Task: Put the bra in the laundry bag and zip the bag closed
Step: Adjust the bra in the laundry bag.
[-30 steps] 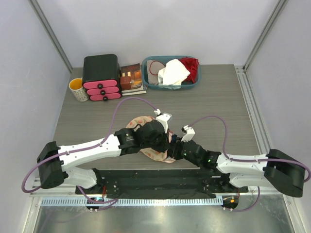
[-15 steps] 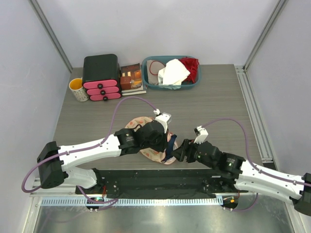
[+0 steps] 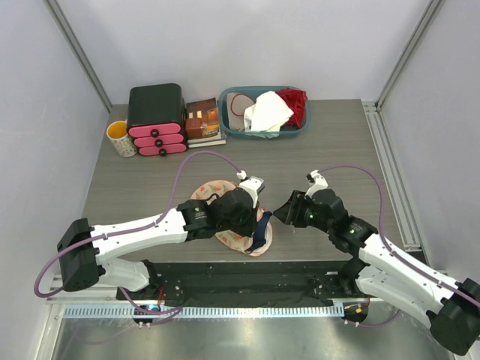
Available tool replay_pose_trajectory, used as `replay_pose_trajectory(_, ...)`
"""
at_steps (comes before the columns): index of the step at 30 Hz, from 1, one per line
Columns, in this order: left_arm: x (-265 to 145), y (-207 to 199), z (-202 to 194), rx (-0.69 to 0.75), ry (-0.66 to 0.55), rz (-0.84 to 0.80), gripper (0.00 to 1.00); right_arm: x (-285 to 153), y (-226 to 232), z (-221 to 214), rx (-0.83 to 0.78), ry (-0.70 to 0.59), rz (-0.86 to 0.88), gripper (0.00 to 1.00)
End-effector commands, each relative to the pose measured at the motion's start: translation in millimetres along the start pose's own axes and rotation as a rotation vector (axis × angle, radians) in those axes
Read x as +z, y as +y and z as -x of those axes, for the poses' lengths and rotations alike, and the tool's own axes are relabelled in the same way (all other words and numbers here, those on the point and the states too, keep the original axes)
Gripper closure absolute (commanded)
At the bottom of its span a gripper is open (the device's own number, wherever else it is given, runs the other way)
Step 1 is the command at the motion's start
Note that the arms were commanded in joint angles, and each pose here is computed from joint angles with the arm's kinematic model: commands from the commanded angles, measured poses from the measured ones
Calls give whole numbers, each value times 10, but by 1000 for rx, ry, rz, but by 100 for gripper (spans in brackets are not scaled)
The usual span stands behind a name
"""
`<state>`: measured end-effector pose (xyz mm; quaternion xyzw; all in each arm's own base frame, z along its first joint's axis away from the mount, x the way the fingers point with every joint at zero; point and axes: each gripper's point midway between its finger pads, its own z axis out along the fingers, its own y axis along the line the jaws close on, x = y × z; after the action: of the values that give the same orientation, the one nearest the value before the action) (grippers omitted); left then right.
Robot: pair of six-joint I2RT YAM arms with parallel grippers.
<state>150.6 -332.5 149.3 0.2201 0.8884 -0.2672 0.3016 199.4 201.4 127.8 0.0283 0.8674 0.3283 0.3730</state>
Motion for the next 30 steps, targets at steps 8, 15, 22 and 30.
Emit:
replay_pose_trajectory(8, -66, -122, 104, 2, -33, -57, 100, 161, 365, -118, -19, 59, 257, 56)
replay_pose_trajectory(15, -106, -151, 113, 1, -36, -76, 100, 235, 364, -125, -28, 50, 268, 63)
replay_pose_trajectory(22, -115, -152, 112, 2, -38, -79, 100, 264, 342, -97, -67, 38, 262, 80)
replay_pose_trajectory(30, -34, -193, 225, -2, -65, -70, 100, 164, 435, -291, -36, 110, 344, 99)
